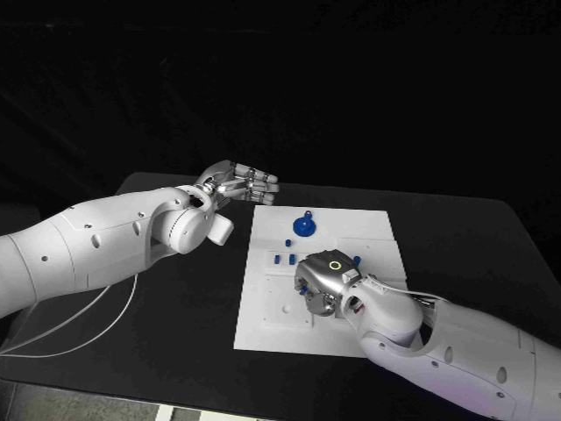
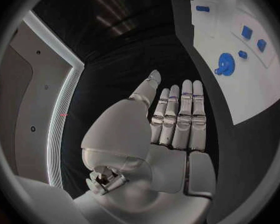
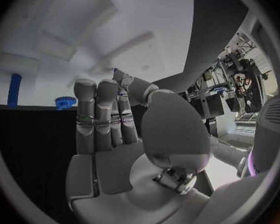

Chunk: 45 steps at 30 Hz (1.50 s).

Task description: Assemble the parts on the task board

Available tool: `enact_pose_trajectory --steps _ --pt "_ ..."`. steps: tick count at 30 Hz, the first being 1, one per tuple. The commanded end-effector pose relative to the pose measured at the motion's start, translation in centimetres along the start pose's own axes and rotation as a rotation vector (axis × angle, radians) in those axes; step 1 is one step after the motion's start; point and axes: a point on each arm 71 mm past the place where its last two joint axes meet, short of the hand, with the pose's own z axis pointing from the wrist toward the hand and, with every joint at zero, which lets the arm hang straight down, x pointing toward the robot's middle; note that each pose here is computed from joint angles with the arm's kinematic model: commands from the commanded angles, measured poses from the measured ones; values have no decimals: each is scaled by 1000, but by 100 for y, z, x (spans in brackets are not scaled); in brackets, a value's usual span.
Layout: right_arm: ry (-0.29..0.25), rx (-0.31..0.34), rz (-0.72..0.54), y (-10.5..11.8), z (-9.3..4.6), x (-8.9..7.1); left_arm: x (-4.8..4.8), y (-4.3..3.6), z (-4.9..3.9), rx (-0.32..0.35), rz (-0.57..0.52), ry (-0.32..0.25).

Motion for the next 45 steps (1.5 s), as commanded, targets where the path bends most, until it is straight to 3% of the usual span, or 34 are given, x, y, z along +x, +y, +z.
enact_pose_trajectory --steps 1,29,39,45 --pt "24 0 -23 7 3 24 22 -11 5 5 -5 15" --pt "33 -8 -25 53 43 106 20 -8 -2 0 -5 18" --pt "61 6 -17 6 39 144 18 -5 -6 -4 -5 20" --pt "34 19 7 -24 29 128 15 -1 -9 -8 -5 23"
